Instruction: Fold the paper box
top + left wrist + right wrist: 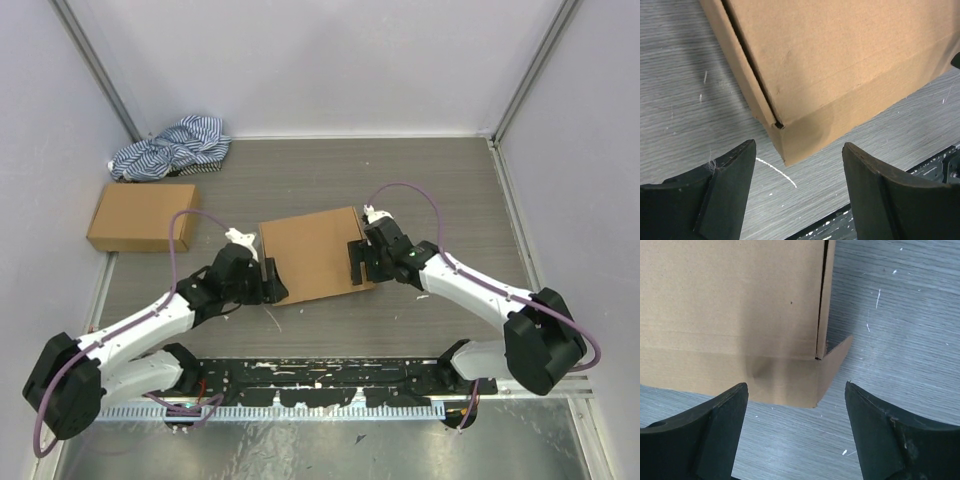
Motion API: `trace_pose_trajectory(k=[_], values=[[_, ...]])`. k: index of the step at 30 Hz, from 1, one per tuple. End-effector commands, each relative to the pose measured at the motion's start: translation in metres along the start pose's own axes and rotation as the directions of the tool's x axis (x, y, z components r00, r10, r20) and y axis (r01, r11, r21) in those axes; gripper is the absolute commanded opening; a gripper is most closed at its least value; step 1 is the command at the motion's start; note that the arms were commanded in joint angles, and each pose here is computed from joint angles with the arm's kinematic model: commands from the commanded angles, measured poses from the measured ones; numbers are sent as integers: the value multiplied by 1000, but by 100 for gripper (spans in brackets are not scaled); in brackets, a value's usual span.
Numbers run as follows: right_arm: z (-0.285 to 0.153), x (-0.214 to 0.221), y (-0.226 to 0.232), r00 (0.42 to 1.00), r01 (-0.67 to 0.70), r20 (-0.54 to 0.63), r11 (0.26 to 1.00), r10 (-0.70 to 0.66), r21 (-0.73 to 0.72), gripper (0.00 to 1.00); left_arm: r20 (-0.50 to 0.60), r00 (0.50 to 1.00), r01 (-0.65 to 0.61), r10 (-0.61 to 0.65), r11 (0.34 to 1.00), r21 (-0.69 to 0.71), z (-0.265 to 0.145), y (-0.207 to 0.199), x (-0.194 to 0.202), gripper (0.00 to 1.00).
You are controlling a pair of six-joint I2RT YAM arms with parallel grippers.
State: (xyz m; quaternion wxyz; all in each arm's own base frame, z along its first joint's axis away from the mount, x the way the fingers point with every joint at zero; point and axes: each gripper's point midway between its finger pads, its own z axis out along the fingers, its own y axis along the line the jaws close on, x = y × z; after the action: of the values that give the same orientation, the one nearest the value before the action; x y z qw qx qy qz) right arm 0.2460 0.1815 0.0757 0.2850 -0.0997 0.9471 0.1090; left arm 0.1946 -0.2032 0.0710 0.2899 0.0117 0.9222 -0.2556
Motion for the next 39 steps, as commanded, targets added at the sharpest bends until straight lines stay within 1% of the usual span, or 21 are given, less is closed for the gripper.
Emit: trace_pose_trajectory(k=[1, 6, 11, 14, 19, 24, 32, 39], values=[[1, -19, 15, 995, -15, 94, 996, 24, -88, 83, 30, 1000, -2, 0, 999, 44, 8, -9, -7, 76], [9, -14, 16, 996, -19, 81, 995, 26, -97, 83, 35, 999, 8, -10, 998, 56, 11, -12, -9, 76], [12, -8, 23, 997, -20, 66, 990, 29, -137, 82, 28, 999, 13, -15, 997, 71, 13, -16, -9, 75], [13, -5, 25, 998, -23, 50, 988, 31, -152, 80, 0, 1000, 18, -18, 998, 67, 16, -17, -6, 74], [12, -1, 25, 999, -25, 30, 988, 30, -155, 78, -80, 997, 24, -21, 999, 33, 20, -14, 4, 72], [11, 4, 31, 1000, -27, 6, 982, 29, -185, 74, -104, 994, 24, -22, 1000, 16, 16, -14, 6, 70], [-15, -1, 41, 999, -39, -12, 971, 37, -235, 69, -154, 988, 4, -5, 1000, -6, -8, -22, 0, 67], [-36, -5, 46, 999, -29, -30, 965, 22, -261, 68, -155, 988, -23, 18, 999, -26, -21, -22, -6, 66]])
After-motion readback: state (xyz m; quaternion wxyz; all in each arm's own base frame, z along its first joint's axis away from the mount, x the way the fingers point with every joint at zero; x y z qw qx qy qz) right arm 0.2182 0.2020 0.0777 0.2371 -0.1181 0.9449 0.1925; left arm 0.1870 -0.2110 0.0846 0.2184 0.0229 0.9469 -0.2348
